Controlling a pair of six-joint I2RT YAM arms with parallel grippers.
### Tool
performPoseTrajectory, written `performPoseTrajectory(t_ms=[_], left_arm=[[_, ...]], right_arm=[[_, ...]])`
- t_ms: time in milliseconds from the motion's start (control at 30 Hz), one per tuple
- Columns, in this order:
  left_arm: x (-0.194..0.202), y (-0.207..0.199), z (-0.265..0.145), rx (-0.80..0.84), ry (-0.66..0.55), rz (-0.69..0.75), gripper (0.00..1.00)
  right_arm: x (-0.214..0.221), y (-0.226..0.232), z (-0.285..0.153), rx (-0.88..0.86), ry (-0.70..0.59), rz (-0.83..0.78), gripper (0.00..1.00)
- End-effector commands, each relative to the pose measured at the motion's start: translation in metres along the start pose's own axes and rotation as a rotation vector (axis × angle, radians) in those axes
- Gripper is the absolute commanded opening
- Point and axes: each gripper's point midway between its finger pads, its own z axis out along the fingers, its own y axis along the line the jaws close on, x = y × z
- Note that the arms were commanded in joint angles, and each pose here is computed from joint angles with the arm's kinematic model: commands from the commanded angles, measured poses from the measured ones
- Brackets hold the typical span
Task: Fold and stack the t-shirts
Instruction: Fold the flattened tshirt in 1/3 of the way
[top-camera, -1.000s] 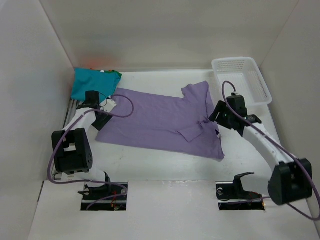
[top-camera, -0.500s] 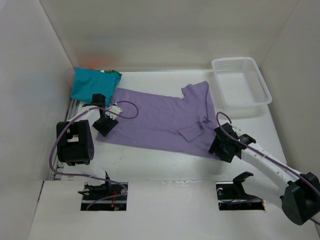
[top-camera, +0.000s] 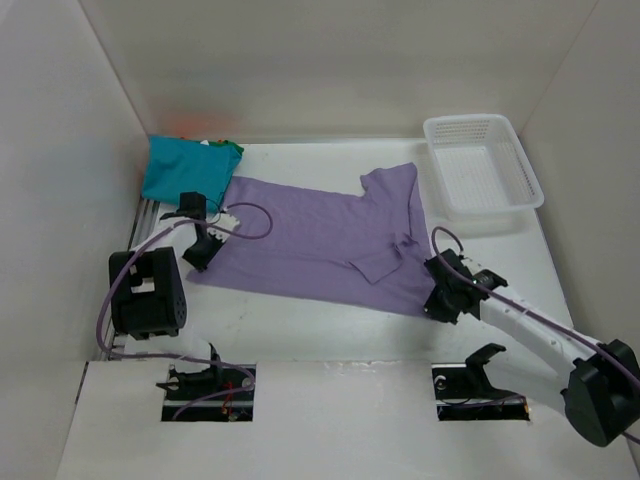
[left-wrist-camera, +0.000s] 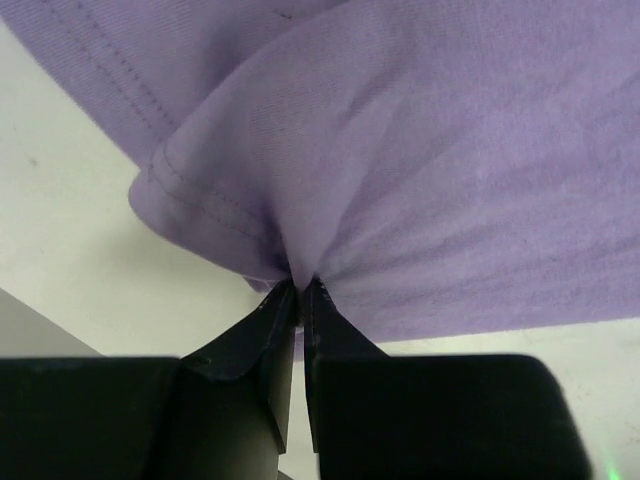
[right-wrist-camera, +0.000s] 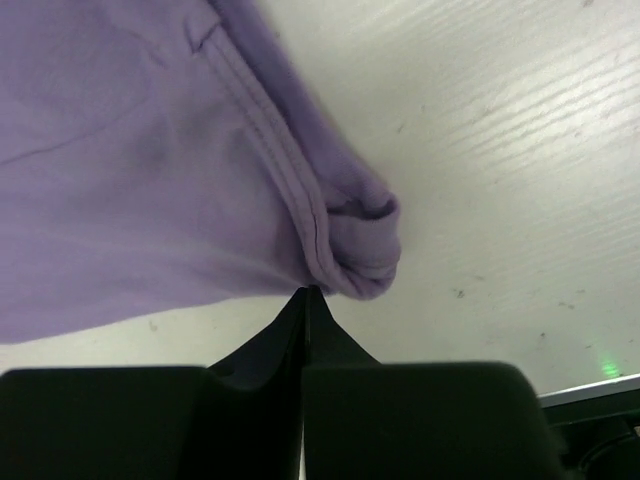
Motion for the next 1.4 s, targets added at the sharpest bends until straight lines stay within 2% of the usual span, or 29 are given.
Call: performPoseTrajectory(t_ms=[0, 100, 200, 300, 367, 433, 500, 667, 700, 767, 833, 900, 967, 1033, 1133, 1233, 1367], left_arm=[[0.021, 0.003, -0.027, -0.034, -0.012, -0.027, 0.00], [0.056, -0.003, -0.040, -0.038, 0.064, 0.001, 0.00], [0.070, -0.007, -0.050, -0.032, 0.097, 0.002, 0.01], [0.070, -0.014, -0.053, -0.006, 0.106, -0.005, 0.14], [0.069, -0.018, -0.053, -0.013, 0.121, 0.031, 0.33], [0.068, -0.010, -0.055, -0.054, 0.125, 0.039, 0.48], [0.064, 0.010, -0.063, -0.137, 0.126, 0.028, 0.52], [0.037, 0.083, -0.111, -0.445, 0.081, 0.023, 0.54], [0.017, 0.096, -0.127, -0.522, 0.032, 0.042, 0.56], [-0.032, 0.094, -0.153, -0.592, -0.098, 0.108, 0.59], [-0.089, 0.058, -0.171, -0.564, -0.261, 0.235, 0.63], [-0.146, -0.015, -0.179, -0.442, -0.444, 0.420, 0.66], [-0.181, -0.099, -0.177, -0.294, -0.559, 0.610, 0.67], [-0.197, -0.169, -0.162, -0.180, -0.587, 0.773, 0.67], [-0.214, -0.235, -0.134, -0.082, -0.579, 0.912, 0.63], [-0.226, -0.280, -0.110, -0.008, -0.564, 0.987, 0.59], [-0.239, -0.320, -0.104, 0.106, -0.607, 1.008, 0.58]], right_arm=[[0.013, 0.000, -0.008, -0.025, 0.011, 0.023, 0.00], [0.028, -0.004, -0.017, -0.038, 0.025, 0.037, 0.00], [0.037, -0.004, -0.026, -0.045, 0.036, 0.033, 0.00], [0.046, -0.007, -0.029, -0.025, 0.054, -0.009, 0.01], [0.048, -0.005, -0.033, -0.029, 0.053, -0.030, 0.19], [0.044, 0.001, -0.039, -0.052, 0.027, -0.033, 0.26], [0.035, 0.009, -0.045, -0.072, -0.009, -0.030, 0.37], [0.016, 0.013, -0.043, -0.064, -0.076, -0.038, 0.53], [0.013, 0.014, -0.041, -0.065, -0.085, -0.035, 0.55], [0.007, 0.018, -0.036, -0.079, -0.098, -0.025, 0.56], [0.003, 0.021, -0.032, -0.093, -0.111, -0.006, 0.58], [0.000, 0.022, -0.026, -0.101, -0.119, 0.019, 0.60], [-0.002, 0.020, -0.018, -0.097, -0.128, 0.040, 0.61], [-0.005, 0.018, -0.012, -0.097, -0.137, 0.062, 0.62], [-0.008, 0.015, -0.003, -0.092, -0.147, 0.086, 0.62], [-0.011, 0.017, -0.001, -0.094, -0.156, 0.091, 0.63], [-0.012, 0.018, -0.001, -0.094, -0.158, 0.091, 0.63]])
